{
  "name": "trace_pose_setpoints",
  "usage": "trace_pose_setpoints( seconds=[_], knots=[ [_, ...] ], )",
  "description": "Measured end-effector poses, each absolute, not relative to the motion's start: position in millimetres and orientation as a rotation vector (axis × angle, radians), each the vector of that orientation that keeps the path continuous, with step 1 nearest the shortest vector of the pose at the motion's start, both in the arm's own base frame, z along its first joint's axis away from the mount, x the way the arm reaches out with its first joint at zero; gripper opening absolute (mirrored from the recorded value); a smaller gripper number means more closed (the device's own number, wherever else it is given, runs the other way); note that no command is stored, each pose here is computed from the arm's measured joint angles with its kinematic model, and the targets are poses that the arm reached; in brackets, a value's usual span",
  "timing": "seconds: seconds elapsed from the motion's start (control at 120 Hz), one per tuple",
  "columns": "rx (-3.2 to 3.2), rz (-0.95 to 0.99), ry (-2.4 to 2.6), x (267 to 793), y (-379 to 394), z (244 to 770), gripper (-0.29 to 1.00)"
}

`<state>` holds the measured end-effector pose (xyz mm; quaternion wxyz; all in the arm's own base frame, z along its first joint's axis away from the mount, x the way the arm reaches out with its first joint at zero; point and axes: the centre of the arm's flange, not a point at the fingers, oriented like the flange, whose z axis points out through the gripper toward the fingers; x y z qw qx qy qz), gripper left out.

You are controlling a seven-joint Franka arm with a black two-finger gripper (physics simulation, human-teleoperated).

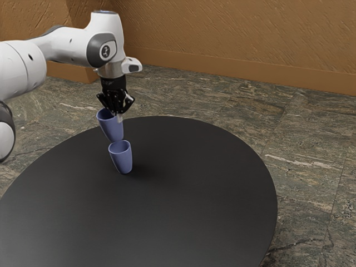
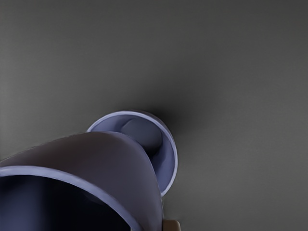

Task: Place the right cup onto the left cup

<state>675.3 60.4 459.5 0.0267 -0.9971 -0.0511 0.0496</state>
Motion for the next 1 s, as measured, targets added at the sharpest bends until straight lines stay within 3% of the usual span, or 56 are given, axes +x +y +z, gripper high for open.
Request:
trace_pose_setpoints(
  seconds=[1.0],
  knots=[
    [-3.086,0.196,-0.106,675,55,430,-0.08]
  ],
)
